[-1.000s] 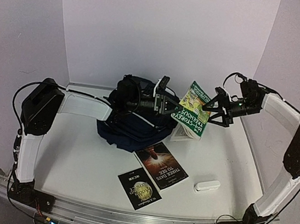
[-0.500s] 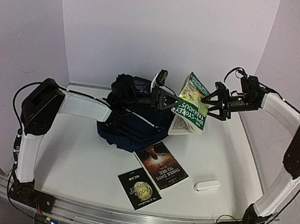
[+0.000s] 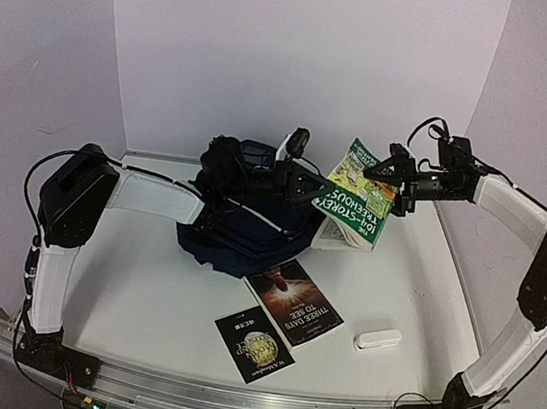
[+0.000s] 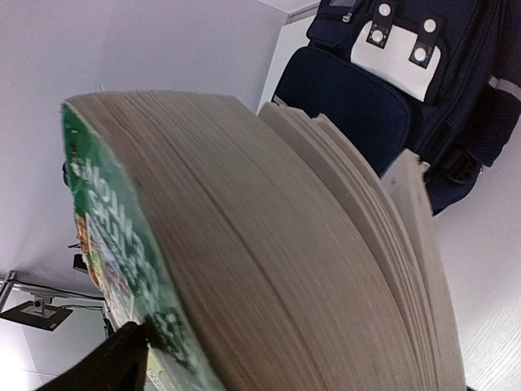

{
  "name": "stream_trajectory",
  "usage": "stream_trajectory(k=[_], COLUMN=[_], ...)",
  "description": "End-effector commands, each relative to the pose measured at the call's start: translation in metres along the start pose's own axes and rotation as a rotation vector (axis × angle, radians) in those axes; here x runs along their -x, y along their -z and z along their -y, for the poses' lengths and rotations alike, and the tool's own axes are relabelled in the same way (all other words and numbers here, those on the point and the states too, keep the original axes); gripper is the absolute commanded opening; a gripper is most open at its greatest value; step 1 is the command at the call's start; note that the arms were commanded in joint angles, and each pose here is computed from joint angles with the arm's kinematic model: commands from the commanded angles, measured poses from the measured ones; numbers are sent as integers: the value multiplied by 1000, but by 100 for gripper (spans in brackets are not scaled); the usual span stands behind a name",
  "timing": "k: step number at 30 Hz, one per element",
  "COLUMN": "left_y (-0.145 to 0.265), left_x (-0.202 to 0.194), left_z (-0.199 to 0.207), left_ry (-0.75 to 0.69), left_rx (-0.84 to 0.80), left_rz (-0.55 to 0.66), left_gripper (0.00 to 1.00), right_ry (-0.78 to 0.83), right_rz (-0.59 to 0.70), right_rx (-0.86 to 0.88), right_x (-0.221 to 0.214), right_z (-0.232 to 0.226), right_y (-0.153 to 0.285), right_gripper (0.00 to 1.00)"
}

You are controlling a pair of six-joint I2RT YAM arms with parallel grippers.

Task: Pack the student bag
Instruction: Pick up the book from the center of the board.

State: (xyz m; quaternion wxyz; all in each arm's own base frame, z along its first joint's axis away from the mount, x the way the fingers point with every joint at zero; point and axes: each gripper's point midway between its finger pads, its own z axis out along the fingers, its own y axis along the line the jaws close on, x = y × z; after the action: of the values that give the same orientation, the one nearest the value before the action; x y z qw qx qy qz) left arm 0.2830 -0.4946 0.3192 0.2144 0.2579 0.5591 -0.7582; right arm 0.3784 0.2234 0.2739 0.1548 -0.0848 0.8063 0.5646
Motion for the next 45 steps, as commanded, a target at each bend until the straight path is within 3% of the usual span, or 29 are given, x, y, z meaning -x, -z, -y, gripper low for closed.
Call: stream_trajectory(k=[1, 11, 15, 18, 24, 27, 32, 33, 39, 45], left_y=[-2, 21, 34, 40, 40, 45, 64, 67, 66, 51], left_x=[10, 28, 36, 40, 44, 45, 43, 44, 14, 8], left_z=[36, -16, -24, -25, -25, -25, -22, -20, -31, -34], left_ry=[-120, -27, -21, -29, -29, -28, -24, -23, 74, 156], left_rx=[-83, 177, 275, 320, 351, 352, 387, 393, 362, 138], left_rz=[24, 204, 275, 300, 301, 324, 401, 416, 427, 484], left_gripper=[0, 14, 33, 39, 42, 58, 95, 99, 100, 100], right_ry=[107, 154, 151, 159, 154, 158, 160, 160, 149, 125], right_rz=[30, 102, 122, 144, 164, 176, 196, 201, 244, 277], right_rx=[69, 41, 32, 31, 44, 39, 29, 28, 35, 77], right_x=[1, 16, 22, 27, 33, 36, 43, 45, 59, 68], right_z=[-41, -60, -61, -64, -68, -69, -71, -71, -73, -77], right_y=[8, 18, 19, 21, 21, 22, 23, 23, 23, 23], right_gripper=[76, 28, 14, 5, 0, 0, 0, 0, 0, 0])
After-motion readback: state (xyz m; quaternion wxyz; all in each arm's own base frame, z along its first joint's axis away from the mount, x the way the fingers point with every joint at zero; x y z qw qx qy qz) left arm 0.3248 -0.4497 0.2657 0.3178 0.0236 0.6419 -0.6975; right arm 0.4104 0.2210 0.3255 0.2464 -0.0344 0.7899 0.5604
